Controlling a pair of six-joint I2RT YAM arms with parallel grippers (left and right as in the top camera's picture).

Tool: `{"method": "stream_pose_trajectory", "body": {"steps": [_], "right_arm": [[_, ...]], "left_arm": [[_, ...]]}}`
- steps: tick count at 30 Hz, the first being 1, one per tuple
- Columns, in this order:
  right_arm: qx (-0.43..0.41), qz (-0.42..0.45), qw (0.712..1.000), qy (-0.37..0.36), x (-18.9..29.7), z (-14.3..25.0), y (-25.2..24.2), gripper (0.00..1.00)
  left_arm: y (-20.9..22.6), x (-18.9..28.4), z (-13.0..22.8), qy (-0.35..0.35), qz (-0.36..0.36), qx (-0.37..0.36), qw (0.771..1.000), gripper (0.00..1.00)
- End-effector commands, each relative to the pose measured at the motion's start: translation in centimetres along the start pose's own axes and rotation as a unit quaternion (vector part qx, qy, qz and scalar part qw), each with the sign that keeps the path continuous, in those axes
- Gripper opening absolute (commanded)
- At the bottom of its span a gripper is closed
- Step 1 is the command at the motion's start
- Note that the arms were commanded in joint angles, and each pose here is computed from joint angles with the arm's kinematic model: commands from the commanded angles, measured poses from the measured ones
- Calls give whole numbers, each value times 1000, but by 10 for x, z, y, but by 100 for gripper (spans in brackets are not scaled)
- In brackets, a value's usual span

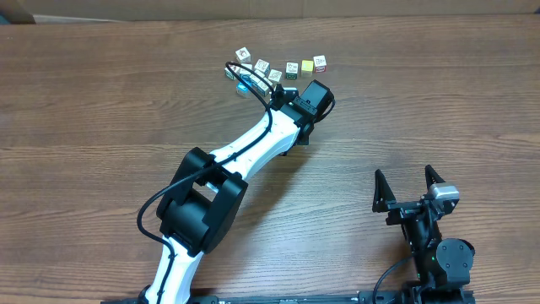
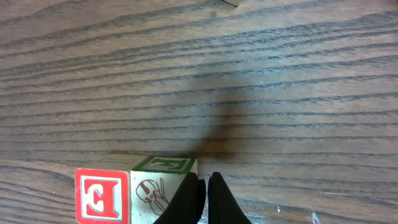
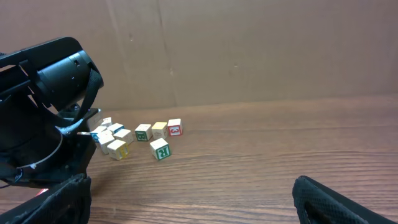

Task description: Form a horizontal line

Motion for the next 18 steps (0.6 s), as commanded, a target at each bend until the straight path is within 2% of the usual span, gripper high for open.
{"method": "stream_pose_trajectory", "body": {"steps": [1, 10, 18], "right_arm": [[3, 6, 1000, -3, 0, 2, -3, 100], [3, 6, 1000, -3, 0, 2, -3, 100], [3, 6, 1000, -3, 0, 2, -3, 100]], "left_arm": [[2, -10, 4, 5, -21, 5, 1000, 4], [1, -10, 2, 2, -16, 7, 1000, 4], [-15, -4, -11, -15, 46, 5, 999, 4]]}}
Point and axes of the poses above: each gripper's point midway between its finger pads, its own x axis back along the fingers, its own y axis along the line the jaws close on, z = x × y, the point moved 6 cm from there along x, back along the fingers, and after that the axes turned 13 degrees about -x, right-handed, at the moved point
